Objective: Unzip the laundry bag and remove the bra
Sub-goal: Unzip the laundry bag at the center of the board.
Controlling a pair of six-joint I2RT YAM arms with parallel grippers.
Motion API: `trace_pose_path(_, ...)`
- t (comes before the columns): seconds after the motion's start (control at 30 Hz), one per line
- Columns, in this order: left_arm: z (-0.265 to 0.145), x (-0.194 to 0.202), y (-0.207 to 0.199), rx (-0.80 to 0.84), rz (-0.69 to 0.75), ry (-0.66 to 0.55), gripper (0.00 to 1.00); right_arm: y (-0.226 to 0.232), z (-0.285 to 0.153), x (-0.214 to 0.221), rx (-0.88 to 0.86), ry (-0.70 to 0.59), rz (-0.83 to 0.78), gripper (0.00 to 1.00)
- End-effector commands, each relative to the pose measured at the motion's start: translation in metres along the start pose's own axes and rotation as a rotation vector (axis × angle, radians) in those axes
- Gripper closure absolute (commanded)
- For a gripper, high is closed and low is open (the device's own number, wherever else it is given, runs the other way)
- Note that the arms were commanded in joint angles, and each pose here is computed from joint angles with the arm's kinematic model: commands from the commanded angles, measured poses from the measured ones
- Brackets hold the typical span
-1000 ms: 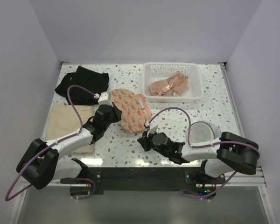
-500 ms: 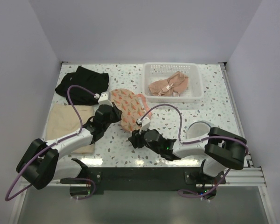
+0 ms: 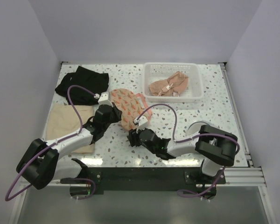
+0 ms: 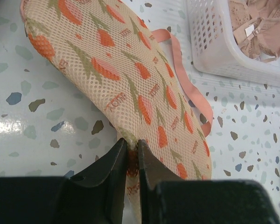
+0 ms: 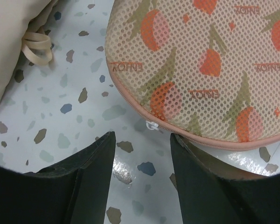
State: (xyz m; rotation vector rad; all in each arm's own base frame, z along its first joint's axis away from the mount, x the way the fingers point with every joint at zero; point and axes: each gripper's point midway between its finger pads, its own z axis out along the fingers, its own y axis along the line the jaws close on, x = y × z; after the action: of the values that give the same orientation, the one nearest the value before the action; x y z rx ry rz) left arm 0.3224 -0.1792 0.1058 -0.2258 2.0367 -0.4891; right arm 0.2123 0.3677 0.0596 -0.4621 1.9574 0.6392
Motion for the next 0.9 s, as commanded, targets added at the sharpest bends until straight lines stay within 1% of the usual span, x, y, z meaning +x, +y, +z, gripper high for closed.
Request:
trace_pose_path(0.0,-0.003,-0.012,-0.007,0.025,-0.016,-0.041,0.80,-0.002,0.010,-0.030,0.061,-0.107,0.012,0.45)
trace_pose_path(0.07,-0.004,-0.012,-0.007,0.024,-0.016,-0.039,0.80,-0.002,0.010,-0.032,0.063,-0.118,0.015,0.44)
trace_pose_path(0.17,-0.004,-0.010,-0.006,0.024,-0.015,-0.036,0.80,-0.002,0.013,-0.036,0.076,-0.131,0.006,0.48)
trace_pose_path(0.37,-0.004,-0.008,-0.005,0.024,-0.019,-0.030,0.81,-0.001,0.020,-0.041,0.091,-0.146,0.009,0.60)
trace_pose_path(0.4,-0.005,-0.007,-0.005,0.025,-0.018,-0.028,0.81,-0.001,0.021,-0.040,0.089,-0.146,0.009,0.64)
trace_pose_path(0.43,-0.004,-0.007,-0.005,0.026,-0.020,-0.029,0.81,0.000,0.022,-0.041,0.091,-0.147,0.012,0.66)
trace_pose_path(0.47,-0.005,-0.006,-0.005,0.027,-0.019,-0.027,0.82,0.000,0.022,-0.043,0.090,-0.152,0.014,0.72)
trace_pose_path(0.53,-0.005,-0.004,-0.004,0.027,-0.021,-0.023,0.83,0.000,0.023,-0.043,0.095,-0.150,0.016,0.80)
trace_pose_path(0.57,-0.005,-0.005,-0.005,0.028,-0.021,-0.026,0.84,0.000,0.023,-0.043,0.097,-0.151,0.015,0.91)
trace_pose_path(0.6,-0.005,-0.004,-0.004,0.027,-0.020,-0.025,0.85,-0.001,0.022,-0.045,0.103,-0.155,0.018,0.99)
trace_pose_path(0.73,-0.004,-0.006,-0.003,0.021,-0.019,-0.029,0.86,-0.006,0.017,-0.044,0.121,-0.152,0.025,1.00)
trace_pose_path(0.87,-0.004,-0.008,-0.003,0.011,-0.011,-0.038,0.85,-0.004,0.009,-0.040,0.080,-0.139,0.029,1.00)
